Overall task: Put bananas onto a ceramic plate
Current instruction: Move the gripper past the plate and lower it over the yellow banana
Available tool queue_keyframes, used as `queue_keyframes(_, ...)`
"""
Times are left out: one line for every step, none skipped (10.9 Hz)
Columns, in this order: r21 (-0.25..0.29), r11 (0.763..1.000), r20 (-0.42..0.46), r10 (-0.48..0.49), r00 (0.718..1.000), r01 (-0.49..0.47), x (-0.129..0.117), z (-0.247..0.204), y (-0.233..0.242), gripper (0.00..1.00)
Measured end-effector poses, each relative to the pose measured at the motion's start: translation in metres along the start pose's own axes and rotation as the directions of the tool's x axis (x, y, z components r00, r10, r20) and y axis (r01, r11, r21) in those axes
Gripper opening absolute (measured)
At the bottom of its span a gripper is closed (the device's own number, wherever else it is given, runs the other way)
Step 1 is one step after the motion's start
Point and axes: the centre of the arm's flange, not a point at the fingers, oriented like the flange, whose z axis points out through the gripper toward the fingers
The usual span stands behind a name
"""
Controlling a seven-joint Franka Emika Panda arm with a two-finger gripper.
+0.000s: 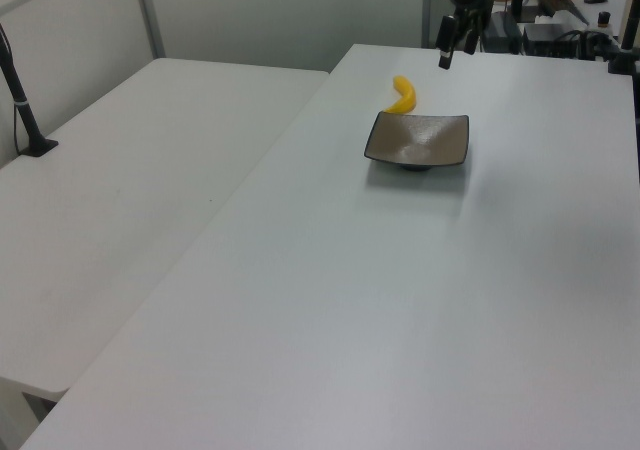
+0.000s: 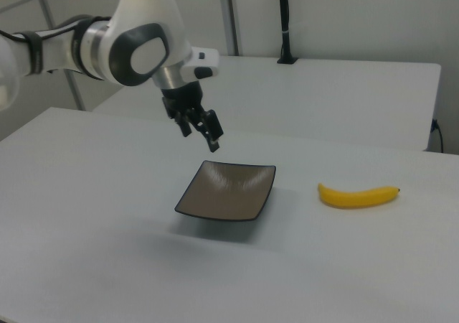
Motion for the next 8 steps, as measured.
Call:
queue_keyframes(0.000,0.998,-0.025,0.064,0.998,-0.064,0.014,0.007,0.012,1.00)
queue_keyframes(-0.001,0.992,-0.045,0.123,0.991,-0.123,0.030,0.017,0.027,1.00)
queue_keyframes(-0.001,0.987,-0.072,0.163,0.984,-0.163,0.046,0.031,0.043,1.00)
queue_keyframes(0.002,0.981,-0.107,0.193,0.975,-0.194,0.059,0.046,0.058,1.00)
queue_keyframes(0.005,0.975,-0.134,0.219,0.966,-0.221,0.068,0.060,0.072,1.00)
queue_keyframes(0.008,0.967,-0.158,0.252,0.955,-0.254,0.076,0.073,0.086,1.00)
queue_keyframes(0.010,0.959,-0.178,0.282,0.943,-0.285,0.084,0.085,0.102,1.00)
queue_keyframes(0.010,0.949,-0.192,0.311,0.931,-0.315,0.093,0.094,0.120,1.00)
